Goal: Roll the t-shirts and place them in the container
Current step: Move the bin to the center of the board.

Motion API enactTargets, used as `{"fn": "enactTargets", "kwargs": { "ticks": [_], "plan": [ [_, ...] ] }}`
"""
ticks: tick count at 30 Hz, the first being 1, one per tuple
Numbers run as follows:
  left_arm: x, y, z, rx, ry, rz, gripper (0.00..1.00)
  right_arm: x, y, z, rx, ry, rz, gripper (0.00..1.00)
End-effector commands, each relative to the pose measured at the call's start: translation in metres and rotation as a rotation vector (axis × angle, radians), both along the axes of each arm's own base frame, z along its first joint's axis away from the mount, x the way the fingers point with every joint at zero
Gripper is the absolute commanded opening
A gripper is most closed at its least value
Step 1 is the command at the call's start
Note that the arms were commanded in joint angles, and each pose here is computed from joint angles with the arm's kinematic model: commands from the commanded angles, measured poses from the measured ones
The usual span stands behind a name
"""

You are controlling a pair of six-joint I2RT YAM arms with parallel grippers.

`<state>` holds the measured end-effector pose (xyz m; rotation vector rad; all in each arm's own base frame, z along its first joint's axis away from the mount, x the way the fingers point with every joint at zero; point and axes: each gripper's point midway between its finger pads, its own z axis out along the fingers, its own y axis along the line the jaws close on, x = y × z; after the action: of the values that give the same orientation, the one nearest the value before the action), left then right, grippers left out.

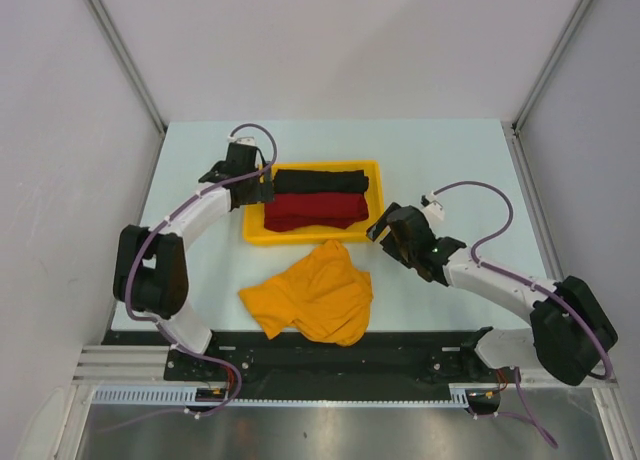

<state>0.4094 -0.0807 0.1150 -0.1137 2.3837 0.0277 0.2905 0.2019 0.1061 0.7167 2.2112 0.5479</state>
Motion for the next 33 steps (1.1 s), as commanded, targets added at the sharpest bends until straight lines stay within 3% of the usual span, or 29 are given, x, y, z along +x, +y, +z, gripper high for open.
{"fn": "enactTargets", "kwargs": {
  "ticks": [1, 16, 24, 29, 33],
  "plan": [
    [0.019, 0.006, -0.001, 0.021, -0.01, -0.005, 0.88, 0.012, 0.01, -0.005, 0.071, -0.004, -0.037, 0.91],
    [0.023, 0.017, -0.027, 0.036, 0.039, 0.011, 0.88, 0.043, 0.01, -0.04, 0.105, 0.027, -0.088, 0.92],
    [0.015, 0.036, -0.048, 0.068, 0.103, 0.1, 0.88, 0.061, 0.008, -0.051, 0.122, 0.021, -0.09, 0.94],
    [0.005, 0.042, -0.06, 0.068, 0.141, 0.135, 0.96, 0.069, 0.004, -0.058, 0.1, 0.038, -0.095, 0.97],
    [-0.004, 0.048, -0.062, 0.067, 0.162, 0.187, 0.95, 0.077, 0.0, -0.059, 0.081, 0.039, -0.098, 0.98]
  ]
}}
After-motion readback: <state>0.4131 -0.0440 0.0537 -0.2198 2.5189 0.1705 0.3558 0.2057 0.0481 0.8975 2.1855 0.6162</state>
